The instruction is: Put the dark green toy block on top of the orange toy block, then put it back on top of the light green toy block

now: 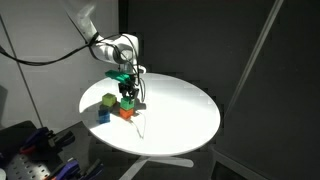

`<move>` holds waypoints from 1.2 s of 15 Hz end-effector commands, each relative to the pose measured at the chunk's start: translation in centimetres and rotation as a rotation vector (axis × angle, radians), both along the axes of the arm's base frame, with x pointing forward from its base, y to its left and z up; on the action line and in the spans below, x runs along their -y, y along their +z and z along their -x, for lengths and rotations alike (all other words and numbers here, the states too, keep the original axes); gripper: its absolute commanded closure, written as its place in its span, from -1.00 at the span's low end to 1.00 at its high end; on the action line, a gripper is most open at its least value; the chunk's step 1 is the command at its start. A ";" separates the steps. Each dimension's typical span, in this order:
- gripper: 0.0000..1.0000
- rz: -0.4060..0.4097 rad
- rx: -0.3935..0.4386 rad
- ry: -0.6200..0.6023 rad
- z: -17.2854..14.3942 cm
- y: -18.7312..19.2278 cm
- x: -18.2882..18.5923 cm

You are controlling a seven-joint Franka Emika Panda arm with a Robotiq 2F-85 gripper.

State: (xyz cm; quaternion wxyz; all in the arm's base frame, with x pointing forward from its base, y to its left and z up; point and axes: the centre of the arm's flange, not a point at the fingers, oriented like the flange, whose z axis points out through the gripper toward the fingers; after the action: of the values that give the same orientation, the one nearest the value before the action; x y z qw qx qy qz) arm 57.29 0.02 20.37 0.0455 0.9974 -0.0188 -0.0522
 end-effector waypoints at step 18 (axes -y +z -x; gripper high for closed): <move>-1.00 -0.021 0.018 0.035 0.8 3.4 -1.7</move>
State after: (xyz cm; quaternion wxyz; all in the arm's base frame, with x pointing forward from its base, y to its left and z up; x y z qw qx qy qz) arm 57.30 1.41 21.46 0.0412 0.9981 -0.0043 -0.0455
